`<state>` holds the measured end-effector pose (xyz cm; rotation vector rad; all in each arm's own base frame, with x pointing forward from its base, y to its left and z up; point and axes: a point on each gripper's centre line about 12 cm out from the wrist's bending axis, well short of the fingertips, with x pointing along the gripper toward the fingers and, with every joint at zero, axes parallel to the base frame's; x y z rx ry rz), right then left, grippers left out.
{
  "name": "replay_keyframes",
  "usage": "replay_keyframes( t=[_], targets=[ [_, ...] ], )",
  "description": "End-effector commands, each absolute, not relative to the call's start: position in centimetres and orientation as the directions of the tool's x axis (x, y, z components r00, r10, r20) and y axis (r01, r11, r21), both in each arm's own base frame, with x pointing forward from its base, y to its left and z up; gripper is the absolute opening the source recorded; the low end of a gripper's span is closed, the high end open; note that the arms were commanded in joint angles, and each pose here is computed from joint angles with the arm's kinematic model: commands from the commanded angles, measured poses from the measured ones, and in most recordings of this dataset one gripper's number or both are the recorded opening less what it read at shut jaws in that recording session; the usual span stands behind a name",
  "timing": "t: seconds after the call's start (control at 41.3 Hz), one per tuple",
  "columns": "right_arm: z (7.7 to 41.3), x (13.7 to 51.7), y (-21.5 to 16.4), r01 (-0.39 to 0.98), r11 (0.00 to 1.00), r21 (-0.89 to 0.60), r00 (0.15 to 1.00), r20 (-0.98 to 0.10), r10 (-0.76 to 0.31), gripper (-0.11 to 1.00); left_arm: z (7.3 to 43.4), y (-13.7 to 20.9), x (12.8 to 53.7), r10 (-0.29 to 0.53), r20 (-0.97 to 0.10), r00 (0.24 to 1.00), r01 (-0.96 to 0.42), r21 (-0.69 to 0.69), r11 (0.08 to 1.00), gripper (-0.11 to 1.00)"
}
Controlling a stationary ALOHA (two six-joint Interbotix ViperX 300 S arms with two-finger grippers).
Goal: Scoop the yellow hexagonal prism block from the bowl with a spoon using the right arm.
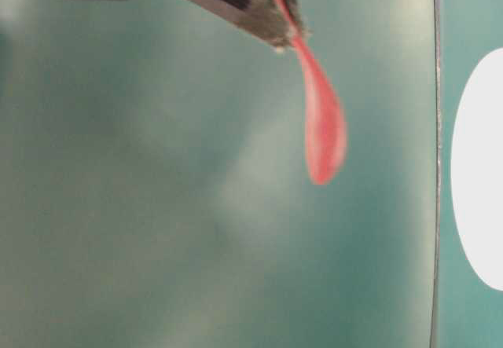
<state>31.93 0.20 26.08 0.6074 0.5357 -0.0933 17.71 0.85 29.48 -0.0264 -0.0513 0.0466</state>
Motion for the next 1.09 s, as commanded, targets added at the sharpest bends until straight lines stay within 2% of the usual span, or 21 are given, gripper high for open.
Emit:
replay_keyframes(
  t=[0.0,0.46,0.703,1.066],
  targets=[
    [27.0,32.8,-0.2,0.236,0.823,0.516,0.858,-0.508,0.072,0.24,30.6,0.9,17.9,0.048,0.078,0.996,-0.047,-0.024,0.999,0.00],
    [24.5,34.9,-1.3,0.275,0.875,0.398,0.695,-0.711,0.105,0.24,30.6,0.9,17.9,0.048,0.075,0.996,-0.047,-0.024,0.999,0.00],
    [24.2,35.7,-1.9,0.270,0.901,0.339,0.637,-0.765,0.097,0.24,30.6,0.9,17.9,0.048,0.077,0.996,-0.047,-0.024,0.999,0.00],
    [23.3,36.2,-2.5,0.240,0.946,0.217,0.507,-0.859,0.068,0.24,30.6,0.9,17.9,0.048,0.077,0.996,-0.047,-0.023,0.999,0.00]
  ],
)
